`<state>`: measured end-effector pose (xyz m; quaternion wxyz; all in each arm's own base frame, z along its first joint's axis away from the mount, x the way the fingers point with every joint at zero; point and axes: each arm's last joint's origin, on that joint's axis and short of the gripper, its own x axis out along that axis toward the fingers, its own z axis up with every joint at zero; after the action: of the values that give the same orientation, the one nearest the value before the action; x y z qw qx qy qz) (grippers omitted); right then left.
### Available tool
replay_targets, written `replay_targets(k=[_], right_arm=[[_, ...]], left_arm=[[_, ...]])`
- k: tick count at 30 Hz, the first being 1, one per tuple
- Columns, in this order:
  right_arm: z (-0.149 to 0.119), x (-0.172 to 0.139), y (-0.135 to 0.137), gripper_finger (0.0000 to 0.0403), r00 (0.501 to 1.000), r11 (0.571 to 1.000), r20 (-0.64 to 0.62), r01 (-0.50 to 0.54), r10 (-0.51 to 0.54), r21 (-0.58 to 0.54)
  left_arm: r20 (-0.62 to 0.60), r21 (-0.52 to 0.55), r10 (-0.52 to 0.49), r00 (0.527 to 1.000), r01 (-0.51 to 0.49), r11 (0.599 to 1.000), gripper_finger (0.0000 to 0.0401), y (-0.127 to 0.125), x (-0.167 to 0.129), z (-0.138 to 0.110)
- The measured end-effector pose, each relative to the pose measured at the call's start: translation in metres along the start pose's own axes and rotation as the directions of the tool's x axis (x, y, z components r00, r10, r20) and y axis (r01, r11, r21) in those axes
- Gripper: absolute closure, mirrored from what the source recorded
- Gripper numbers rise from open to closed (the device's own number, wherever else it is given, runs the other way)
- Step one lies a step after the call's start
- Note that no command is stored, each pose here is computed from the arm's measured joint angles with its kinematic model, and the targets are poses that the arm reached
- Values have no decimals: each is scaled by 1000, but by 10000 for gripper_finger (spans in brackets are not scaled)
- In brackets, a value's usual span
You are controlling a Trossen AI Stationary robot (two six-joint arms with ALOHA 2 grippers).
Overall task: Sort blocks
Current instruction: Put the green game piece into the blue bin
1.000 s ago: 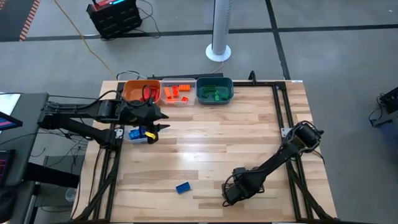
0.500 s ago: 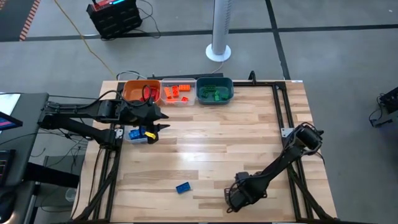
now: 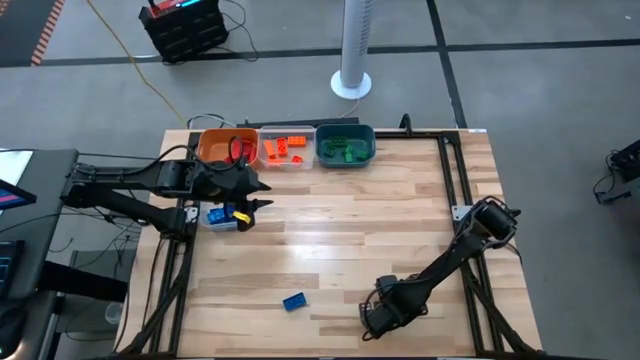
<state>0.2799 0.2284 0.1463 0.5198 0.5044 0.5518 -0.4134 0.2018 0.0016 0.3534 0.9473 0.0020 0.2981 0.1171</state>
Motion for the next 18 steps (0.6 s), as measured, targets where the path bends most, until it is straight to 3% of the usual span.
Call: replay_targets(k=[8,13,18], right_arm=[[11,-11,2,262,993,996,100,-58,65,-69],[27,-27,9,263,981,976,147,-94,124,-198],[62,-47,12,261,979,943,185,-25,91,-330]], left_arm=[[-20,-7,-54,998,54,999,241,-3,6,0],[-55,-1,-59,997,59,998,241,-6,18,0],[-132,-86,-258,957,249,965,241,-18,33,-3]])
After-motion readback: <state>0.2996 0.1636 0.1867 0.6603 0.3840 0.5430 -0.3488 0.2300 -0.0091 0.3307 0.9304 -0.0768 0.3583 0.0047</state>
